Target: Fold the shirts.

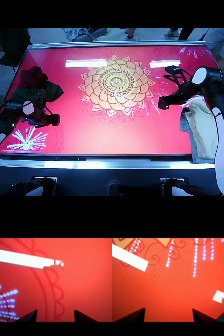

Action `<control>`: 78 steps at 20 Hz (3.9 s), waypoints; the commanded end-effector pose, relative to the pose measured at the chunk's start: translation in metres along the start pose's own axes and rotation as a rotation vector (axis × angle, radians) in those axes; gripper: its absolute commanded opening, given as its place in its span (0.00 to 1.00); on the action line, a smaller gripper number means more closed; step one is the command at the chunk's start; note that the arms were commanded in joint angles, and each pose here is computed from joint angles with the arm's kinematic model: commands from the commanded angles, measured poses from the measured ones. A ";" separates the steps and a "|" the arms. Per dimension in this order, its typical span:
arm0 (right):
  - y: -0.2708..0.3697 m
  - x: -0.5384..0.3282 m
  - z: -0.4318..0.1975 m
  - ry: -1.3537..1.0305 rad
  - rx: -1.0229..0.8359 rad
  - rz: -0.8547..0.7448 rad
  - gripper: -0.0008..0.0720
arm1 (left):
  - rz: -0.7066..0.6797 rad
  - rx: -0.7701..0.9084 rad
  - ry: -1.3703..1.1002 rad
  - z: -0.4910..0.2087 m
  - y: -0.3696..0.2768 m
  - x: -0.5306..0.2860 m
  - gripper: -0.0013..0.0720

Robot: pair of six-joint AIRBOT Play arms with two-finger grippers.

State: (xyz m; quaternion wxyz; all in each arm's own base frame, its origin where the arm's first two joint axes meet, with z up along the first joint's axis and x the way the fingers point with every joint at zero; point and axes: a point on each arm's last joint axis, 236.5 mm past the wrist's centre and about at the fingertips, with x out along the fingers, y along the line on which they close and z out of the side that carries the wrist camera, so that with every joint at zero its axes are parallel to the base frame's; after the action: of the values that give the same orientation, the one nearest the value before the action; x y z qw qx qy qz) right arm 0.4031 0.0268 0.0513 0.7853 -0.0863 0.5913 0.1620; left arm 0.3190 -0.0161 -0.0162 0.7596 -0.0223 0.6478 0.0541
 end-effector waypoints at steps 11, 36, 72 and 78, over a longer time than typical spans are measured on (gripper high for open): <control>-0.022 0.003 0.041 -0.161 -0.059 -0.093 0.95 | 0.146 -0.173 -0.427 0.128 0.093 -0.074 1.00; 0.053 0.018 0.027 -0.067 0.079 0.262 0.95 | -0.536 -1.173 -0.486 0.147 0.260 0.104 0.25; 0.038 -0.075 -0.049 -0.047 -0.032 0.006 0.95 | -0.849 0.074 -0.164 -0.029 -0.280 -0.034 0.06; 0.056 -0.010 -0.063 0.082 -0.064 0.167 0.96 | -0.769 0.128 -0.168 0.030 -0.214 -0.064 0.98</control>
State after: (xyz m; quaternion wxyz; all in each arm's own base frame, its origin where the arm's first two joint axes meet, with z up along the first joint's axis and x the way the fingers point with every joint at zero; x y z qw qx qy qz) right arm 0.3257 0.0468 0.0698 0.7641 -0.0785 0.6040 0.2123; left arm 0.3536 -0.2729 0.0393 0.7775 -0.2545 0.4979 -0.2878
